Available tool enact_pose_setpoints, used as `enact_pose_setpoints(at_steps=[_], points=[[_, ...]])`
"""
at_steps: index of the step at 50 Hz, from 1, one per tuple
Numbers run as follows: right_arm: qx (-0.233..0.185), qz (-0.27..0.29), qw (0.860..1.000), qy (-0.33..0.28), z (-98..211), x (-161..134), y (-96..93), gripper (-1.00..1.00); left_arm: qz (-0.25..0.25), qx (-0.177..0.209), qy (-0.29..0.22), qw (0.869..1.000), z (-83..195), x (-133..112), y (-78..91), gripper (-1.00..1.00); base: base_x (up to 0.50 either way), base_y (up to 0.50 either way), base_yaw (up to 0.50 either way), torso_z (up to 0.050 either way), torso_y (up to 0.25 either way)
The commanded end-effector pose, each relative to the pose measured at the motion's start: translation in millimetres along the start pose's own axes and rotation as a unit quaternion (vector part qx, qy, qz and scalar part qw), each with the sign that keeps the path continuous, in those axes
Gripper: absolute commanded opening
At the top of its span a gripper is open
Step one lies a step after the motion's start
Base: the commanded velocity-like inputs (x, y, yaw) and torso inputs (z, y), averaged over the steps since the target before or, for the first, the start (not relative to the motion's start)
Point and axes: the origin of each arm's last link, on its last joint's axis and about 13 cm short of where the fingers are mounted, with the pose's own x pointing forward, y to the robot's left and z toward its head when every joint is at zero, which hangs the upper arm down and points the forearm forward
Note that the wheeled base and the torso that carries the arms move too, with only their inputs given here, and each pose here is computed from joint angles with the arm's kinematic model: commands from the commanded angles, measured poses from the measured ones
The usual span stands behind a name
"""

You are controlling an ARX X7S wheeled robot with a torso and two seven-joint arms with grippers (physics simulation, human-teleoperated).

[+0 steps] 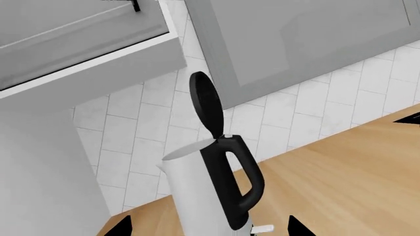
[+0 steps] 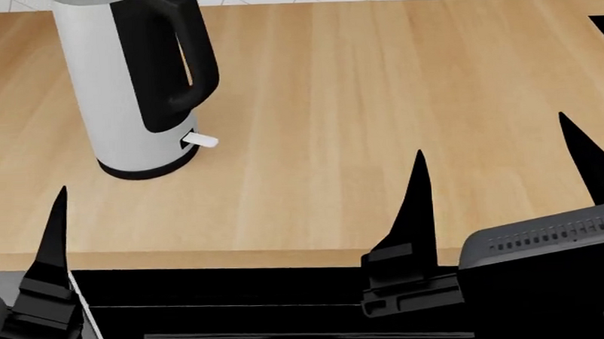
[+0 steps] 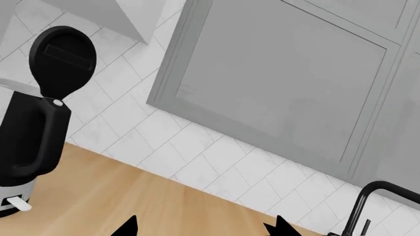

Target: Close the lid of the electric kettle.

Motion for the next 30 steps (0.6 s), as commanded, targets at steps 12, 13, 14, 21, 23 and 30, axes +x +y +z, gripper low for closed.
enact_pose_setpoints(at_steps=[12, 13, 14, 21, 23, 30], points=[[0.004, -0.007, 1.000, -0.011, 4.3, -1.0, -1.2, 1.00, 0.002, 0.004, 0.005, 1.000, -1.3, 1.6, 0.3, 1.00, 0.07, 0.50, 0.00, 0.000, 0.000], [0.005, -0.007, 1.000, -0.011, 4.4, -1.0, -1.2, 1.00, 0.002, 0.004, 0.005, 1.000, -1.3, 1.6, 0.3, 1.00, 0.07, 0.50, 0.00, 0.000, 0.000], [0.005, -0.008, 1.000, -0.013, 4.7, -1.2, -1.2, 1.00, 0.002, 0.004, 0.004, 1.000, -1.2, 1.5, 0.4, 1.00, 0.07, 0.50, 0.00, 0.000, 0.000], [0.008, -0.012, 1.000, -0.015, 5.6, -1.9, -1.6, 1.00, 0.001, 0.005, 0.004, 1.000, -0.4, 1.5, 0.4, 1.00, 0.07, 0.50, 0.00, 0.000, 0.000], [0.008, -0.013, 1.000, -0.015, 5.4, -2.0, -1.7, 1.00, 0.000, 0.005, 0.004, 1.000, -0.3, 1.3, 0.3, 1.00, 0.07, 0.50, 0.00, 0.000, 0.000], [0.013, -0.021, 0.999, -0.020, 8.7, -2.2, -3.6, 1.00, -0.002, 0.003, 0.005, 1.000, -1.2, 1.5, 0.0, 1.00, 0.01, 0.11, 0.00, 0.000, 0.000]])
